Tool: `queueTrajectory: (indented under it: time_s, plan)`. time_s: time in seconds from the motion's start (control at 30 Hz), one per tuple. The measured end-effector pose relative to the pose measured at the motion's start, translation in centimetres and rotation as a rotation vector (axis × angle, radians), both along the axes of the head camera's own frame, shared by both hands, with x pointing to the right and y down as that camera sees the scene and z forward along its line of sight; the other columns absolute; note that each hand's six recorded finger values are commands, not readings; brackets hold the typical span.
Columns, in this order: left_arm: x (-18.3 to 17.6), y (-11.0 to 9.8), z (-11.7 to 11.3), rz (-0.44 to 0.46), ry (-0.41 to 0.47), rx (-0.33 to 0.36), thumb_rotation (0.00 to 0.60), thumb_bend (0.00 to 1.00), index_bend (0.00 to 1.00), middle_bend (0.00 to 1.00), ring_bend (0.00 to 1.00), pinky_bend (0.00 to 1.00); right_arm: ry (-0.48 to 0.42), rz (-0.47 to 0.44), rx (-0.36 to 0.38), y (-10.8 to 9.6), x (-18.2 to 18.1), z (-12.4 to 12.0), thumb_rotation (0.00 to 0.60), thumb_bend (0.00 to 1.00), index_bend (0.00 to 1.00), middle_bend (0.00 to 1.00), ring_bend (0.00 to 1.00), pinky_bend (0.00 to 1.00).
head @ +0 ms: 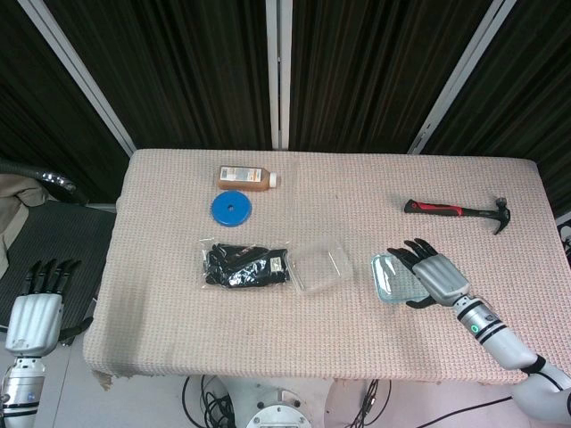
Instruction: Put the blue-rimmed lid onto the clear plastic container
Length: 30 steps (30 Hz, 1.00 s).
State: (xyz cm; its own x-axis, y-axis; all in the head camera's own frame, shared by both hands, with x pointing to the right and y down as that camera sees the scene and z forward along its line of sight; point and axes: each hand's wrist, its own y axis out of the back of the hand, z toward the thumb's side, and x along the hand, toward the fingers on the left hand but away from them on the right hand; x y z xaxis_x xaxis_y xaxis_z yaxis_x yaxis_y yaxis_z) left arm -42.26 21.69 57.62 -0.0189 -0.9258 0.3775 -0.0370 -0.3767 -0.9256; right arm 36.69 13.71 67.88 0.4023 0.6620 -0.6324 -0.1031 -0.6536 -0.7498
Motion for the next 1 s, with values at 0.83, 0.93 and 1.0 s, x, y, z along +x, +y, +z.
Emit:
queueTrajectory:
  time_s: [0.83, 0.93, 1.0]
  plan:
    - [-0.9, 0.8, 0.5, -0.03, 0.016, -0.006, 0.6, 0.03, 0.14, 0.12, 0.05, 0.0, -0.019, -0.275, -0.053, -5.5, -17.1, -0.9, 0.6, 0.15, 0.0, 0.26, 0.0, 0.0]
    - [-0.9, 0.9, 0.7, -0.029, 0.018, -0.009, 0.6, 0.03, 0.14, 0.12, 0.05, 0.0, -0.006, -0.274, -0.061, -5.5, -17.7, -0.2, 0.6, 0.15, 0.0, 0.26, 0.0, 0.0]
    - [-0.9, 0.9, 0.8, -0.027, 0.021, -0.01, 0.6, 0.03, 0.14, 0.12, 0.05, 0.0, 0.002, -0.275, -0.063, -5.4, -18.1, 0.2, 0.6, 0.15, 0.0, 0.26, 0.0, 0.0]
